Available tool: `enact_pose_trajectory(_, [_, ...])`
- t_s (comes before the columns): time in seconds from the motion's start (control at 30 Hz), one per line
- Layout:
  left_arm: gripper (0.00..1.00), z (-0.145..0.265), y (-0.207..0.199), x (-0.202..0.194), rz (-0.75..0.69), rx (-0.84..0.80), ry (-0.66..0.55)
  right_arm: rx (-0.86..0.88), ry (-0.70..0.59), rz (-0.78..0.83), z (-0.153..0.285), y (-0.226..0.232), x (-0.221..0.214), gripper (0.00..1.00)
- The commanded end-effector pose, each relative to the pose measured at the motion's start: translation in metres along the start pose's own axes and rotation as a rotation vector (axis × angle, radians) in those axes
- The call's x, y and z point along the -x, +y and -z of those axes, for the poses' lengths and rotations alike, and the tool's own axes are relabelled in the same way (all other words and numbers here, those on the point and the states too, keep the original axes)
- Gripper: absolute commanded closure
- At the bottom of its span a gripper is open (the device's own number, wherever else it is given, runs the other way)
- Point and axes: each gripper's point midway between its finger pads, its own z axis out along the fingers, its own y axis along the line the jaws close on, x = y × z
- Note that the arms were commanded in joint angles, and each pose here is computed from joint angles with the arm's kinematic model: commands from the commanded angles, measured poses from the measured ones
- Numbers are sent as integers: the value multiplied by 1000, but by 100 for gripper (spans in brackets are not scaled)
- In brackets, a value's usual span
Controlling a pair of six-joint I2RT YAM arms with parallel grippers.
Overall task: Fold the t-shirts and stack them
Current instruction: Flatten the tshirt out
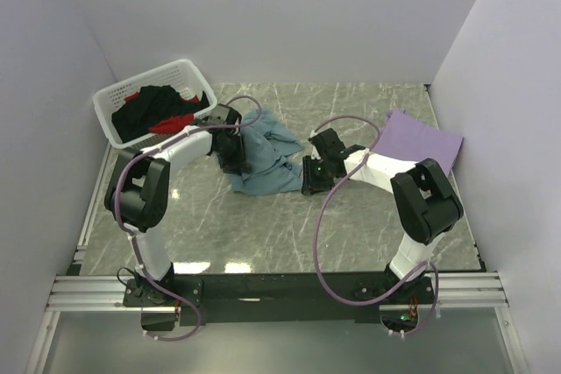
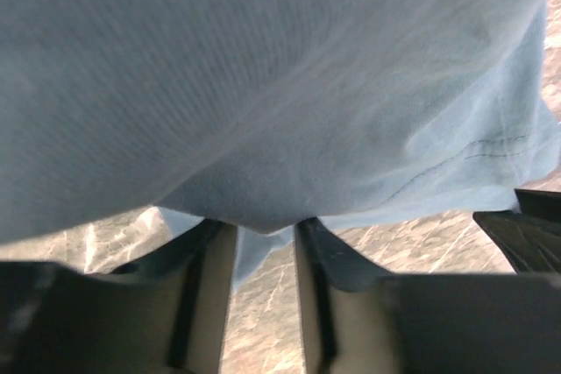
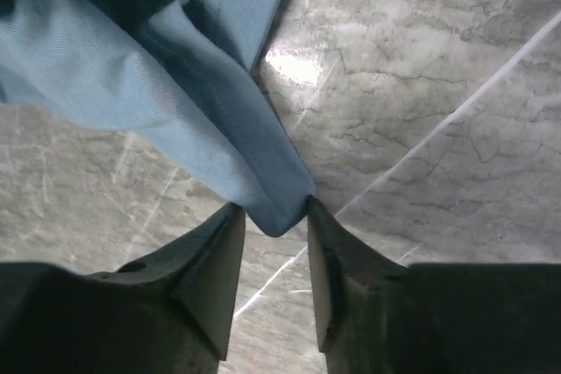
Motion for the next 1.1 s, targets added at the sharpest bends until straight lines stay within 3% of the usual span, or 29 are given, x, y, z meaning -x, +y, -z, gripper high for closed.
enact_pose_trajectory(0.0, [65,9,-18,19,-3,-55,-49,25,-20,28,2,7,12,61])
enact_pose_trajectory(0.07, [72,10,-23,21,-6,-78,-56,39,-13,19,1,5,11,71])
enact_pose_trajectory(0.13, [86,12,-28,20,-2,-106,-52,52,-6,6,1,4,11,81])
enact_pose_trajectory(0.17, [90,13,-31,22,1,-120,-57,55,-10,3,2,3,12,94])
enact_pose_trajectory(0.2, [95,15,-33,23,3,-131,-57,59,-25,-2,8,4,15,100])
enact_pose_trajectory(0.3, [100,28,-40,33,27,-171,-81,52,-89,-35,28,-3,29,100])
enact_pose_trajectory(0.47, [100,86,-48,77,108,-337,-177,-14,-244,-143,82,-39,67,100])
enact_pose_trajectory(0.7, [100,207,-34,159,211,-549,-413,-180,-578,-174,229,-67,161,100])
enact_pose_trajectory(0.93, [100,290,-23,167,212,-611,-592,-254,-881,-176,355,-57,201,100])
enact_pose_trajectory(1.07, [100,316,-17,150,209,-624,-675,-224,-1070,-145,417,-39,186,100])
